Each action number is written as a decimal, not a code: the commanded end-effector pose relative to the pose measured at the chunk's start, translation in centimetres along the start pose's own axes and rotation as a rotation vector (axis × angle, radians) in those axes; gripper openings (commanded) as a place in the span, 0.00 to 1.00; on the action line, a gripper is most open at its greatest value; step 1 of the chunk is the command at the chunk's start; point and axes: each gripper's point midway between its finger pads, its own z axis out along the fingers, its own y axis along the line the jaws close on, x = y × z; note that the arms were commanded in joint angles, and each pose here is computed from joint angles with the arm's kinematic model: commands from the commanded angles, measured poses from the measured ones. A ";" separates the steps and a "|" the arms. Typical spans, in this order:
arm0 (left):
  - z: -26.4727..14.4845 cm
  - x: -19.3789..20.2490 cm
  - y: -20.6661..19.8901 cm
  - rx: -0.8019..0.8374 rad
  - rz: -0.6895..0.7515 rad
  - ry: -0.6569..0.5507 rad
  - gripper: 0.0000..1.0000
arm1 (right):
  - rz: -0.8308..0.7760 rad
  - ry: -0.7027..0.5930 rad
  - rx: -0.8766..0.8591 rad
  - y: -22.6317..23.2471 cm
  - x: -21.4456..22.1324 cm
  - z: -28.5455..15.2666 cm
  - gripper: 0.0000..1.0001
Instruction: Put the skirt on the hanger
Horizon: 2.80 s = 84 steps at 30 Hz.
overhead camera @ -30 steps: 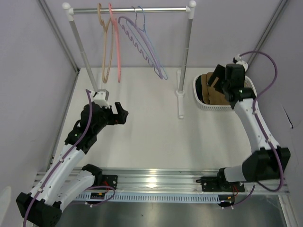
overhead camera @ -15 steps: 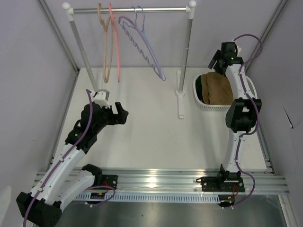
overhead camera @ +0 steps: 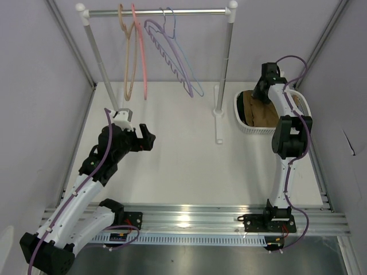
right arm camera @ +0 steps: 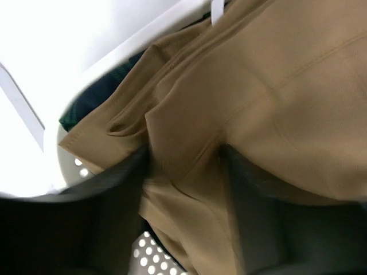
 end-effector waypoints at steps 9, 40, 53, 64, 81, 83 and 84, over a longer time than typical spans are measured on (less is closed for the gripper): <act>-0.1 -1.1 -0.4 0.017 0.010 -0.026 0.99 | 0.030 -0.170 -0.047 0.5 -5.5 -6.6 0.00; -0.2 -1.3 -0.4 0.018 0.014 -0.032 0.99 | 0.049 -0.896 -0.845 4.6 -15.1 -51.2 0.00; -0.1 -1.2 -1.0 0.049 0.015 -0.021 0.99 | -0.060 -0.633 -0.880 12.4 -4.7 -45.6 0.00; -0.1 -1.1 -1.4 0.072 0.006 -0.017 0.99 | -0.158 -0.534 -0.850 17.0 0.0 -44.0 0.00; 3.0 6.8 -3.3 0.167 -0.274 0.201 0.97 | -0.323 0.055 -0.733 10.5 33.6 -28.9 0.00; 3.4 7.9 -3.8 0.174 -0.292 0.234 0.96 | -0.351 0.061 -0.687 9.4 35.7 -28.3 0.00; 3.6 8.1 -4.1 0.181 -0.295 0.239 0.96 | -0.366 0.079 -0.647 8.1 36.8 -27.5 0.00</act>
